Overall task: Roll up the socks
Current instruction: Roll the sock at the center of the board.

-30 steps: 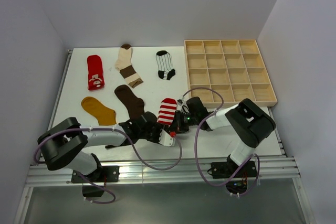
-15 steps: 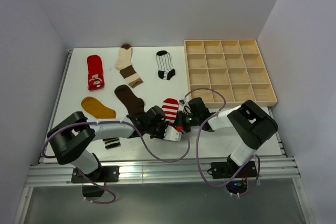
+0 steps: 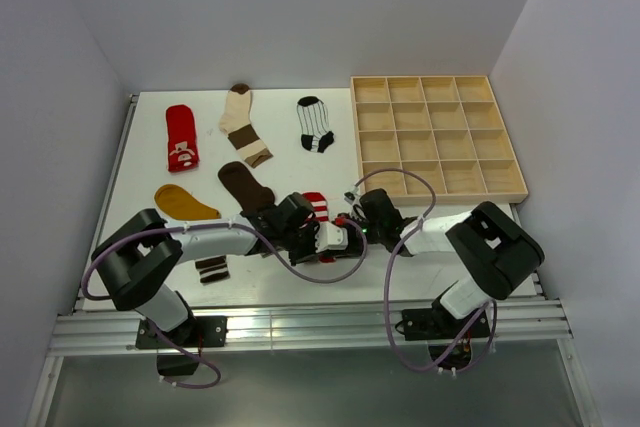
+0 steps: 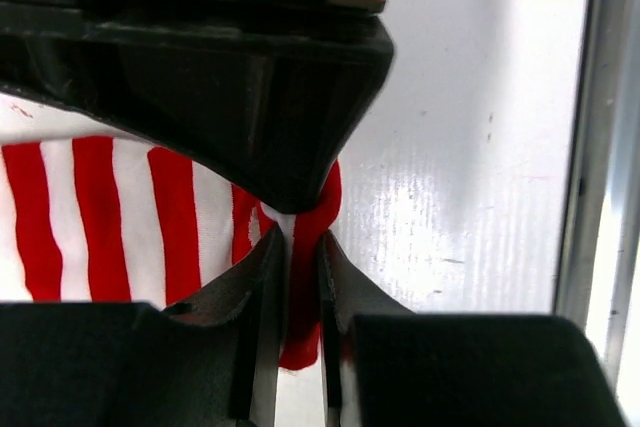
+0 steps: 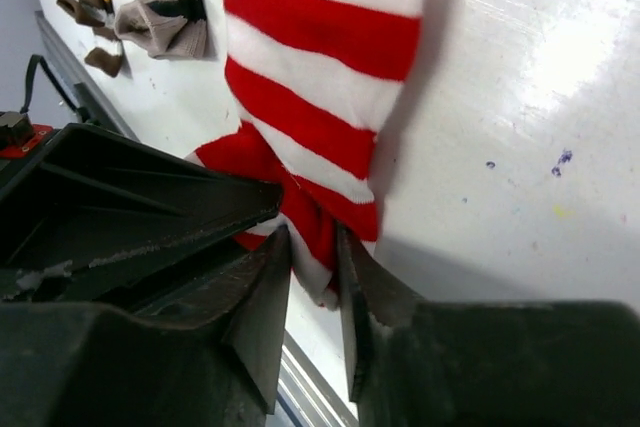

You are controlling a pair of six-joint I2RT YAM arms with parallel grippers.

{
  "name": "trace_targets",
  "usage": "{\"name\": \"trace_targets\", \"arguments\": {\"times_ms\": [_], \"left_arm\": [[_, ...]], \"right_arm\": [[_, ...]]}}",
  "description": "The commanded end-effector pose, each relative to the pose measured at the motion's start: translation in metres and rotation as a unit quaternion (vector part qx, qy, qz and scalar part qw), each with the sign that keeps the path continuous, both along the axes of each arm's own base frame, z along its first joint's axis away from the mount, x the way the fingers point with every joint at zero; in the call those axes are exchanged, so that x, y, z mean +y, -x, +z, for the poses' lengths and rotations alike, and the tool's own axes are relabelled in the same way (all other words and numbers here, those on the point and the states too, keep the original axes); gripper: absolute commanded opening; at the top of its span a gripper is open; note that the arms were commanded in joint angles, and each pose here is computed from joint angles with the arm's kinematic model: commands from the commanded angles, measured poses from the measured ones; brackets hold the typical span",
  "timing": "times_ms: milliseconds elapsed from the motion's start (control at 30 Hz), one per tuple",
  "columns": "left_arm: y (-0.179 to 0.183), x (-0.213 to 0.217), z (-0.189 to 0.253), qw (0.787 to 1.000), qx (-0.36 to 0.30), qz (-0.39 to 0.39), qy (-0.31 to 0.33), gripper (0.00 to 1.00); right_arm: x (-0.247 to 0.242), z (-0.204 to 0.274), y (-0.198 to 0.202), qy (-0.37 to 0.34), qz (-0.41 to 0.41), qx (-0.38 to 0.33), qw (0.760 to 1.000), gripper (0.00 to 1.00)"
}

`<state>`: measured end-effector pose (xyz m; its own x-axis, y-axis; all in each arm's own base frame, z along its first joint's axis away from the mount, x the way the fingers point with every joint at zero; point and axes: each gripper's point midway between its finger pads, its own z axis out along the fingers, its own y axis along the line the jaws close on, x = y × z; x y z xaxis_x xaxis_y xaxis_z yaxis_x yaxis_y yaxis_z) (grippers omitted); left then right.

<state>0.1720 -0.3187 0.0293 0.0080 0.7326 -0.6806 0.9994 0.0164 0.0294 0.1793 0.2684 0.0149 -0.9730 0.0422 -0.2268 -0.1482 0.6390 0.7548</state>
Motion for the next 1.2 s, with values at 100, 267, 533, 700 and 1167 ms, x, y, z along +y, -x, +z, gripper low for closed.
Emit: {"name": "trace_targets", "arguments": {"times_ms": [100,267,533,700,1167], "left_arm": [[0.016,-0.005,0.027,0.994,0.101,0.02,0.044,0.0],[0.005,0.009,0.027,0.985,0.164,0.03,0.041,0.0],[0.0,0.026,0.016,0.977,0.211,0.019,0.017,0.0],[0.003,0.036,0.011,0.964,0.266,0.009,0.006,0.0],[-0.011,0.058,0.005,0.936,0.352,0.007,0.007,0.0]], "right_arm": [[-0.05,-0.041,0.004,0.156,-0.051,-0.016,0.986,0.39],[-0.045,-0.019,-0.011,0.157,-0.057,-0.059,0.984,0.42],[-0.039,0.033,-0.033,0.122,-0.074,-0.171,0.975,0.46],[-0.019,0.065,-0.034,0.078,-0.051,-0.242,0.966,0.46],[0.038,0.065,-0.017,0.045,0.029,-0.316,0.947,0.47]]}}
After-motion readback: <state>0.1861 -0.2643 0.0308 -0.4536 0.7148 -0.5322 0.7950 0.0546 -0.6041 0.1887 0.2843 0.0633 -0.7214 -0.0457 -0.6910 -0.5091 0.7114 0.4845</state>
